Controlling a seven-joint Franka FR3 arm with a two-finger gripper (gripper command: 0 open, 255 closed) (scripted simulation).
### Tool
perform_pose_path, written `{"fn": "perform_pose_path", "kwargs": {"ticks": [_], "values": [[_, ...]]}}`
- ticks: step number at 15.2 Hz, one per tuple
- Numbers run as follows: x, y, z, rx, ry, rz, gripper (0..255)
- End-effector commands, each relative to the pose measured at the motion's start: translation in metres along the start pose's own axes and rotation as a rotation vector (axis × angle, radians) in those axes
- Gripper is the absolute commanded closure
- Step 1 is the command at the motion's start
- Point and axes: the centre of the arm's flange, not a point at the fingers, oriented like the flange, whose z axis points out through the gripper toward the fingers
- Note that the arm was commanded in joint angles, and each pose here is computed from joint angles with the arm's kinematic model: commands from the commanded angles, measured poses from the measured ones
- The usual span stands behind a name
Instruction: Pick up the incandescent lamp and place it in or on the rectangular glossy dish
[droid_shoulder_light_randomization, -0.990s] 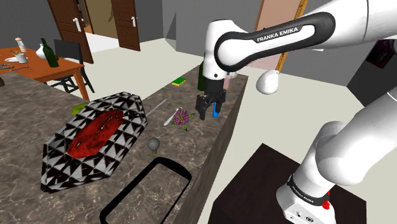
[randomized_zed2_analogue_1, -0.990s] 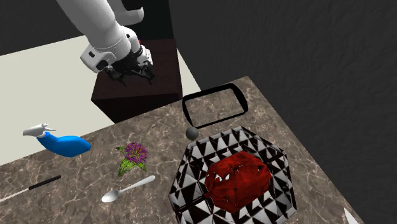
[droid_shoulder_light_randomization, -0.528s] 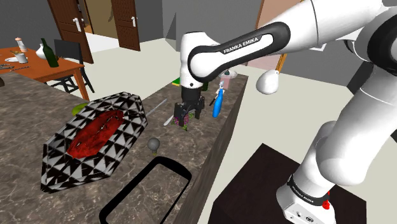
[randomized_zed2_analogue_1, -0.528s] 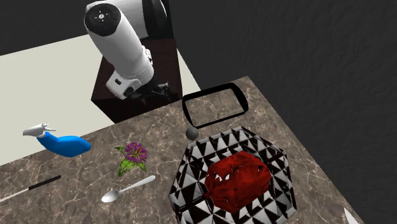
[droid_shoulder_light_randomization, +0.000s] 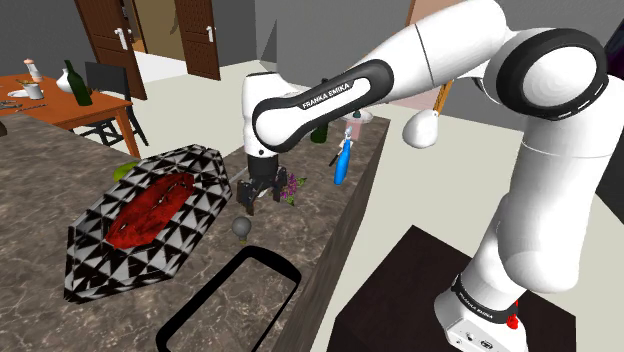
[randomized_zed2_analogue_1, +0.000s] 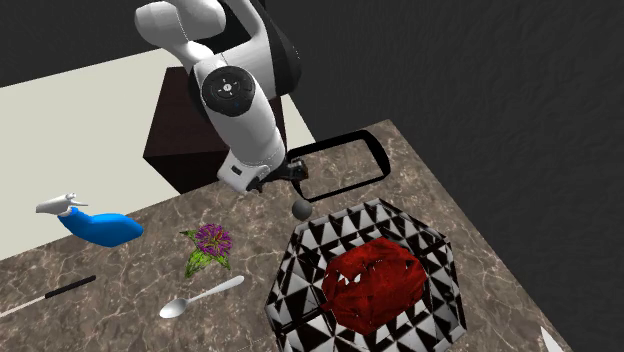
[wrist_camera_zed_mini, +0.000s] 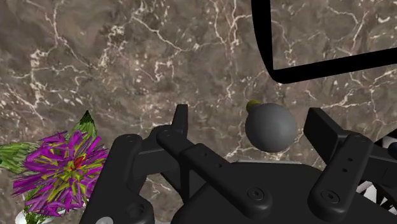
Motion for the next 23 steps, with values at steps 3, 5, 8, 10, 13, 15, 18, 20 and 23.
{"fn": "perform_pose_path", "kwargs": {"ticks": [3, 5, 8, 10, 13, 15, 18, 20, 23], "values": [[0.033, -0.037, 0.023, 0.005, -0.002, -0.029, 0], [0.037, -0.041, 0.031, 0.006, -0.002, -0.032, 0], [0.037, -0.041, 0.047, 0.006, -0.002, -0.032, 0], [0.037, -0.041, 0.058, 0.006, -0.002, -0.032, 0], [0.037, -0.041, 0.066, 0.006, -0.002, -0.032, 0], [0.037, -0.041, 0.066, 0.006, -0.002, -0.032, 0], [0.037, -0.041, 0.066, 0.006, -0.002, -0.032, 0], [0.037, -0.041, 0.066, 0.006, -0.002, -0.032, 255], [0.037, -0.041, 0.066, 0.006, -0.002, -0.032, 255]]}}
